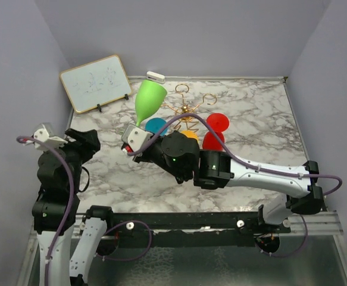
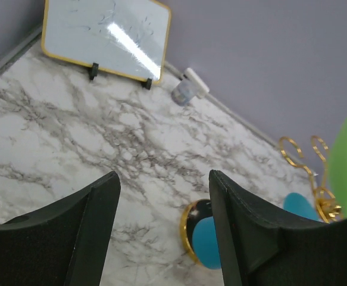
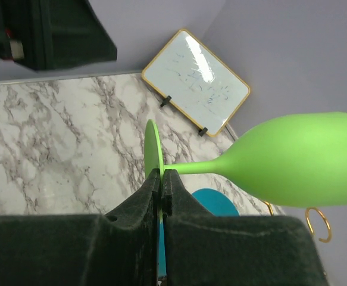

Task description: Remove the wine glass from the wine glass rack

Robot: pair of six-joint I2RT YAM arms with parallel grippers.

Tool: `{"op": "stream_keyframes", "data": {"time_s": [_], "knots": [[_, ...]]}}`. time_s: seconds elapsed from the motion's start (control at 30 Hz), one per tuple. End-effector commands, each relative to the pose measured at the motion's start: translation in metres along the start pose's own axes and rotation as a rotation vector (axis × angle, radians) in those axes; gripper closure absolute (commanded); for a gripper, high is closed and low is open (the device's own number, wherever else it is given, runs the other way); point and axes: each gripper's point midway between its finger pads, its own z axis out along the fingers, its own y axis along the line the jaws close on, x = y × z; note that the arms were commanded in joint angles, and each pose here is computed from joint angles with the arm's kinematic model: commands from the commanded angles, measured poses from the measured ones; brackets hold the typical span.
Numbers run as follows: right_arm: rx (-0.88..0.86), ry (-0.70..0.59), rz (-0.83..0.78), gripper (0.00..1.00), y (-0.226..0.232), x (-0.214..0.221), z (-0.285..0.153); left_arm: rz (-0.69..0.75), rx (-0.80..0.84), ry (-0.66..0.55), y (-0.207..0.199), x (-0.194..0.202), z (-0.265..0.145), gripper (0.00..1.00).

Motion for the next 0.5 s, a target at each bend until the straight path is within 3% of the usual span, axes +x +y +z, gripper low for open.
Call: {"op": "stream_keyframes", "data": {"time_s": [0.0, 0.17, 0.47], "knots": [[0.089, -0.161, -0.033, 0.99, -0.019, -0.045, -0.03, -0.165, 0.022, 0.025, -0.007, -0.004, -0.04, 0.36], [0.107, -0.222, -0.109, 0.99, -0.002, -0.042, -0.044, -0.385, 0.188, 0.088, -0.024, 0.013, -0.083, 0.35], [0.152, -0.303, -0.308, 0.99, 0.034, -0.008, -0.064, -0.723, 0.342, 0.327, -0.05, 0.041, -0.126, 0.33]]}}
